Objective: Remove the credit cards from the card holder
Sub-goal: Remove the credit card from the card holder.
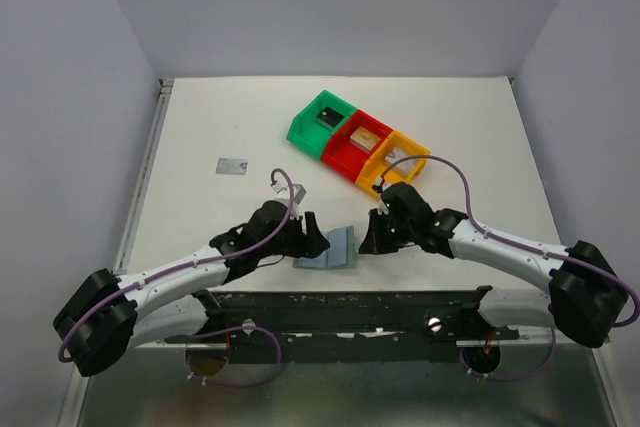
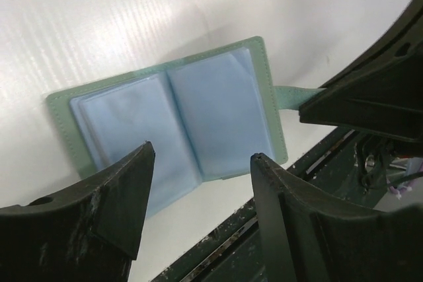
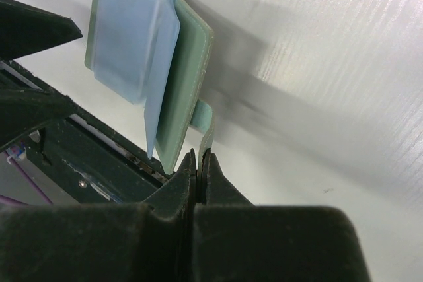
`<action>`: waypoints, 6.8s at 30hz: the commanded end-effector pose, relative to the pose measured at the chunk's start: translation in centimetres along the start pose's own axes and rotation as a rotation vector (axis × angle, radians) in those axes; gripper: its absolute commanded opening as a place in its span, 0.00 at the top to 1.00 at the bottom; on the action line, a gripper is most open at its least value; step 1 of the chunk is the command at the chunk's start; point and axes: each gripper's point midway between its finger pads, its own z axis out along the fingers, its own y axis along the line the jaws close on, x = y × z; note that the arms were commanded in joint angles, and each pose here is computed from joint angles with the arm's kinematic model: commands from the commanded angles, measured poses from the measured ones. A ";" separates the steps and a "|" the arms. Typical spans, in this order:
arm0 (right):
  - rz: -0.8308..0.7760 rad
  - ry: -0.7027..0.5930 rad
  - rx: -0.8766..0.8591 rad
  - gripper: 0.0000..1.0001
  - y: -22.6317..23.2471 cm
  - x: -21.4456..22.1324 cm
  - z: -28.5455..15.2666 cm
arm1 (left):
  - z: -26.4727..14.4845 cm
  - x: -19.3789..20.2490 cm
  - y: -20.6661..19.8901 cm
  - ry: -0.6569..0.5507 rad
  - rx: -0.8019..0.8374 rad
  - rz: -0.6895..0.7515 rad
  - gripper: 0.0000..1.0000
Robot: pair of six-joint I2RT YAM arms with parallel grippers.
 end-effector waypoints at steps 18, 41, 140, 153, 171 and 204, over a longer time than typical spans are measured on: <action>-0.015 -0.021 -0.035 1.00 0.7 -0.3 -0.2 | 0.2 3.2 3.6 0.079 -0.135 -0.061 0.29; -0.004 0.011 -0.049 1.00 1.0 0.0 0.5 | -0.3 0.8 -1.0 -0.032 0.120 0.030 0.29; -0.067 -0.093 -0.190 1.00 3.9 -1.7 -2.2 | 3.1 1.7 -1.8 0.084 0.052 0.112 0.24; -0.075 -0.097 -0.190 1.00 4.2 -2.1 -2.5 | 3.3 2.3 -1.5 0.106 0.051 0.119 0.36; -0.069 -0.086 -0.133 1.00 2.7 -1.5 -1.8 | 1.4 1.0 2.9 0.004 -0.190 0.088 0.15; -0.032 -0.100 0.220 0.53 -3.0 -2.1 -3.6 | 1.8 1.5 2.6 -0.023 -0.126 0.073 0.53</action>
